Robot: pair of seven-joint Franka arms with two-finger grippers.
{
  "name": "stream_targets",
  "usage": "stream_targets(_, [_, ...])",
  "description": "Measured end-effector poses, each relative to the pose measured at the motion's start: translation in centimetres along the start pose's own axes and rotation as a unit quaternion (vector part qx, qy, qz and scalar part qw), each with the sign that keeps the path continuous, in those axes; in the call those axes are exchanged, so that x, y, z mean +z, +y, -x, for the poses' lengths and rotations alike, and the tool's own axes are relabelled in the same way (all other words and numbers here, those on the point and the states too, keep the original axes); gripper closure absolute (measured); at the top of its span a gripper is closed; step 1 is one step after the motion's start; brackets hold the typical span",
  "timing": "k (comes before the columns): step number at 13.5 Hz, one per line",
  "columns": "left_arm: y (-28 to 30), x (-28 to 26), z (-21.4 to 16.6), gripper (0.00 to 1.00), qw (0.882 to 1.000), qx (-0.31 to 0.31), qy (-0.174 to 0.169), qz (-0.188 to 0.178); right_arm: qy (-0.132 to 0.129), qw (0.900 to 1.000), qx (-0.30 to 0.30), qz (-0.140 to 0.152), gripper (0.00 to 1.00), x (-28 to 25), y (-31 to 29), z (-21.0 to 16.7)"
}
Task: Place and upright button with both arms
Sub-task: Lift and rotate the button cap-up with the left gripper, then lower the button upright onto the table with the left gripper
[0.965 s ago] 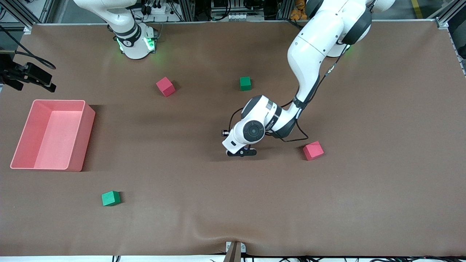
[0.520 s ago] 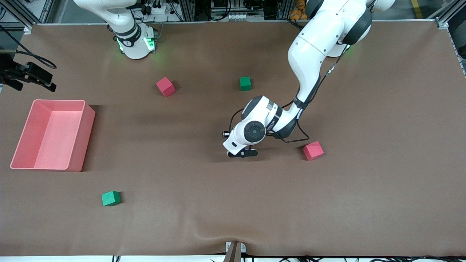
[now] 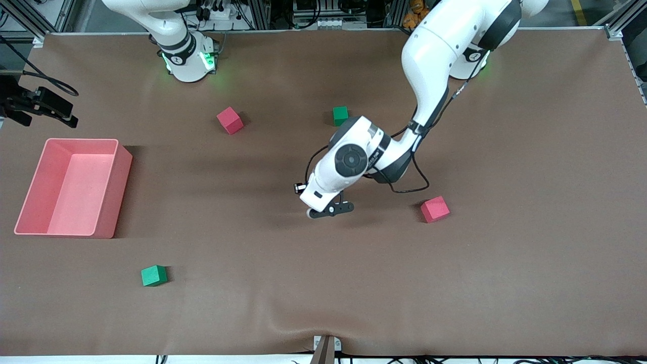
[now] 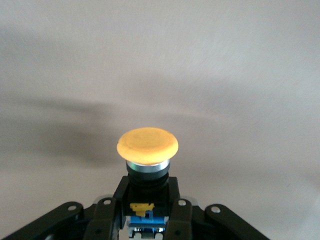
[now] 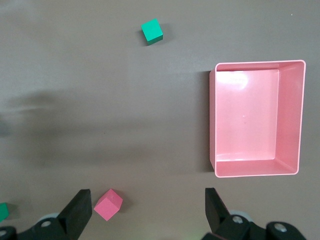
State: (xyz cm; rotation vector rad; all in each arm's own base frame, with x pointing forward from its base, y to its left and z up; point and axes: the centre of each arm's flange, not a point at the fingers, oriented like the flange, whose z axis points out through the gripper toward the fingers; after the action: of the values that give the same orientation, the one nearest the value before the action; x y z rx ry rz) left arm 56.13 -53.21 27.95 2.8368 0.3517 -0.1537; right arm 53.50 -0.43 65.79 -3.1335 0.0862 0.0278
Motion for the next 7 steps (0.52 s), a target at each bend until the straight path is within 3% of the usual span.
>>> stream_targets(4, [2.2,-0.5,1.8,0.67,0.994,-0.017,0.11,-0.012,0.0,1.0,0.001,0.0,0.0,0.0,0.1,0.0])
stream_targets(7, [4.1,1.3,4.9,0.67,0.981,0.009,0.194,-0.018,0.0,1.0,0.001,0.0,0.0,0.0,0.1,0.0])
